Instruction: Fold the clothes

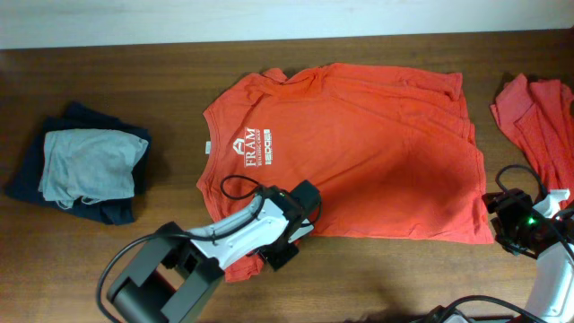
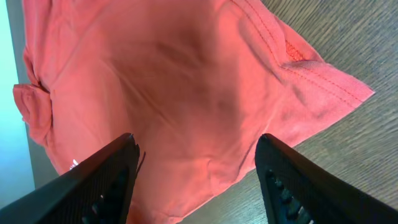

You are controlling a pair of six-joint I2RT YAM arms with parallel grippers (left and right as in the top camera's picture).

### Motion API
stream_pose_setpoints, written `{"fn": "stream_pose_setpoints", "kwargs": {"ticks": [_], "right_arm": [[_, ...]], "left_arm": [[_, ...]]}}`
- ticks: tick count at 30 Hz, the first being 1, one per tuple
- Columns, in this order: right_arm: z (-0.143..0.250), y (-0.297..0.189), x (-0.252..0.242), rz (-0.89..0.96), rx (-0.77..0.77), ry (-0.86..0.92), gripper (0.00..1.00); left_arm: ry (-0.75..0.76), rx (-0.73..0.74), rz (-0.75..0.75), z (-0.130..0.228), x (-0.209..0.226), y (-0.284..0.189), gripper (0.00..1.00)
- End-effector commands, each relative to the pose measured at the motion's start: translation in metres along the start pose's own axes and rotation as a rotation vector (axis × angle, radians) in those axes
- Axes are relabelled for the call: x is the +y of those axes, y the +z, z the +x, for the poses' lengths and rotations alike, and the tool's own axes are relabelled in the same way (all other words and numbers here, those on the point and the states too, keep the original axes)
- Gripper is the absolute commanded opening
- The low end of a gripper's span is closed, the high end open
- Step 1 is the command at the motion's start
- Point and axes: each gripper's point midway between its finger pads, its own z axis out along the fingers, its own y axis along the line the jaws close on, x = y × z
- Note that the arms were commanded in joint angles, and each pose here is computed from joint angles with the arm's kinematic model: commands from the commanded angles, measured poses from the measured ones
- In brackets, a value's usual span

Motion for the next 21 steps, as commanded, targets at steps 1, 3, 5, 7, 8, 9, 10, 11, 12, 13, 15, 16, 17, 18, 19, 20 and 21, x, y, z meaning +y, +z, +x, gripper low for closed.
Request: {"fn": "stream_pose_setpoints", "kwargs": {"ticks": [1, 3, 5, 7, 8, 9, 10, 11, 12, 13, 15, 16, 17, 18, 19, 20, 21], "right_arm": [[-0.004, -0.005, 0.006, -0.02, -0.015, -0.024, 0.63], [-0.003, -0.005, 0.005, -0.019, -0.012, -0.03, 0.63], [-0.003, -0.005, 0.005, -0.018, -0.011, -0.04, 0.63], [-0.002, -0.005, 0.005, -0.017, -0.008, -0.038, 0.63], [-0.002, -0.005, 0.005, -0.016, -0.006, -0.037, 0.63], [-0.001, -0.005, 0.004, -0.015, -0.003, -0.035, 0.63], [0.0, -0.005, 0.004, -0.014, 0.0, -0.033, 0.63], [0.001, -0.005, 0.004, -0.013, 0.003, -0.031, 0.63], [0.002, -0.005, 0.004, -0.012, 0.007, -0.031, 0.63], [0.004, -0.005, 0.003, -0.009, 0.015, -0.037, 0.63], [0.007, -0.005, 0.002, -0.004, 0.029, -0.042, 0.63], [0.009, -0.005, 0.001, -0.002, 0.036, -0.045, 0.63], [0.011, -0.005, 0.0, 0.0, 0.044, -0.052, 0.63], [0.014, -0.005, 0.0, 0.003, 0.055, -0.062, 0.63], [0.019, -0.004, -0.002, 0.015, 0.074, -0.068, 0.63], [0.023, -0.003, -0.005, 0.036, 0.086, -0.07, 0.63], [0.025, -0.002, -0.009, 0.066, 0.097, -0.07, 0.63]], "left_arm": [[-0.02, 0.066, 0.032, 0.007, -0.006, -0.004, 0.0], [-0.044, 0.085, 0.033, 0.009, -0.006, -0.023, 0.01], [-0.045, 0.083, 0.031, 0.008, -0.005, -0.044, 0.0], [-0.044, 0.055, 0.003, 0.002, 0.001, -0.064, 0.01], [-0.045, 0.039, -0.015, -0.001, 0.004, -0.071, 0.01], [-0.045, 0.025, -0.038, -0.004, 0.008, -0.078, 0.03], [-0.046, 0.015, -0.064, -0.006, 0.013, -0.083, 0.05], [-0.048, 0.009, -0.089, -0.008, 0.019, -0.086, 0.06], [-0.048, 0.006, -0.115, -0.008, 0.024, -0.088, 0.07], [-0.063, 0.008, -0.183, -0.008, 0.04, -0.091, 0.09], [-0.087, 0.006, -0.22, -0.007, 0.053, -0.092, 0.1], [-0.101, -0.001, -0.219, -0.008, 0.057, -0.092, 0.11], [-0.115, -0.009, -0.217, -0.009, 0.061, -0.092, 0.1], [-0.134, -0.016, -0.216, -0.009, 0.067, -0.091, 0.1], [-0.159, -0.023, -0.214, -0.009, 0.074, -0.091, 0.09], [-0.176, -0.024, -0.211, -0.008, 0.079, -0.091, 0.09], [-0.193, -0.025, -0.209, -0.007, 0.083, -0.09, 0.09]]}}
